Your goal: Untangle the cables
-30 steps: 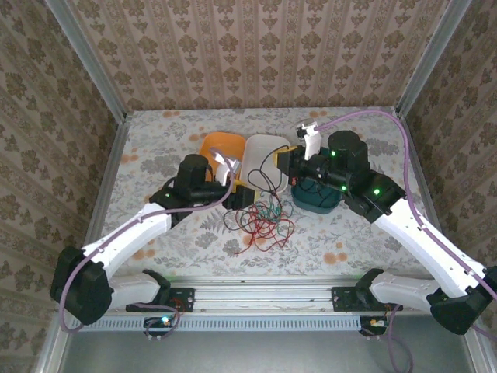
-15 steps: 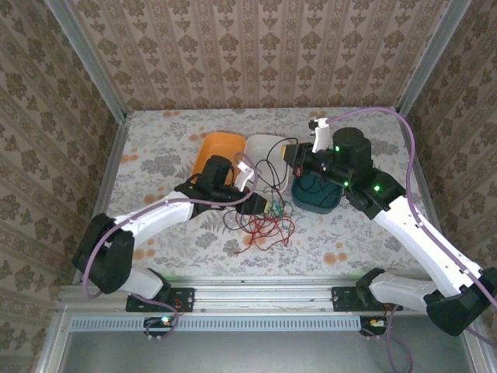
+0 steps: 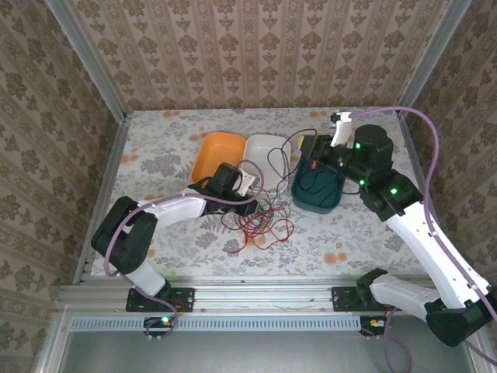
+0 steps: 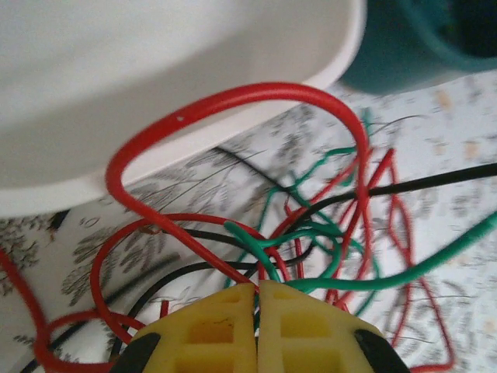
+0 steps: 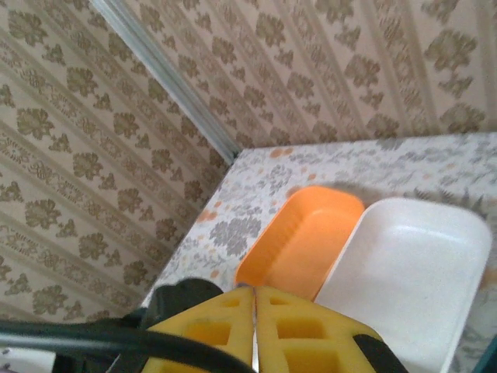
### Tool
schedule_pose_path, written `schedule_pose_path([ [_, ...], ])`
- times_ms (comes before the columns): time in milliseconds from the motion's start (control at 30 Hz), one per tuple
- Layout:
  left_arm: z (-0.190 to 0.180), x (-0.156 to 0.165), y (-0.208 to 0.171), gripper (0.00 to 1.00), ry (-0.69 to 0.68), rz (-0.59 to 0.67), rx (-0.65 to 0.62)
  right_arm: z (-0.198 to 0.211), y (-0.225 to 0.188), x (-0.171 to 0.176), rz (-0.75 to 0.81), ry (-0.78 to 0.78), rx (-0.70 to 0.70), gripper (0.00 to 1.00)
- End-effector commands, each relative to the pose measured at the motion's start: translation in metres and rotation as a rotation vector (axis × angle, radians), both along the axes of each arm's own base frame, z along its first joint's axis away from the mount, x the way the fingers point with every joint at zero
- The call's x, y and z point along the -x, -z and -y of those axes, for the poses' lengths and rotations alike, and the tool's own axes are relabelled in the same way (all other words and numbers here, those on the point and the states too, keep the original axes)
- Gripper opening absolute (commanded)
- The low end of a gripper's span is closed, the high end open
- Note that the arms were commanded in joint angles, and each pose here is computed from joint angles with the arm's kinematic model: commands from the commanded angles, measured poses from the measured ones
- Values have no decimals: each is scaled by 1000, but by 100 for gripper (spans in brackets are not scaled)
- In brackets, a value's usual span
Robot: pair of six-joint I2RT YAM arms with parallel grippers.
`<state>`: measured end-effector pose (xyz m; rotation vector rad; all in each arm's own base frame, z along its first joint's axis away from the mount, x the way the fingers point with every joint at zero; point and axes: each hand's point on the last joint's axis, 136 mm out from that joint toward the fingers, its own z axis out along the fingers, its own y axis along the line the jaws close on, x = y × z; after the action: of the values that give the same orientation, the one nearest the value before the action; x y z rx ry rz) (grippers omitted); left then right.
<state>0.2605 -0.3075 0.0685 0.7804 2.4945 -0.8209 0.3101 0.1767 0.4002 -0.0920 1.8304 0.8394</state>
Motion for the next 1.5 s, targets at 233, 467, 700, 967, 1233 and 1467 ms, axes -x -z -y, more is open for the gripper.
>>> schedule_pose_path([
  [233,-35,12,57,0,-66,-39,-269,56,-110,24,327,179,129,0],
  [467,-44,14,74,0,-90,-54,-321,88,-183,40,547,334,140,0],
  [700,-58,13,85,0,-135,-52,-381,109,-238,53,698,455,111,0],
  [967,-73,13,95,0,-197,-63,-442,155,-287,88,850,704,144,0],
  [1233,-75,17,99,4,-203,-84,-449,179,-297,102,828,824,242,0],
  [1467,-75,17,100,15,-203,-88,-450,176,-272,74,705,814,340,0],
])
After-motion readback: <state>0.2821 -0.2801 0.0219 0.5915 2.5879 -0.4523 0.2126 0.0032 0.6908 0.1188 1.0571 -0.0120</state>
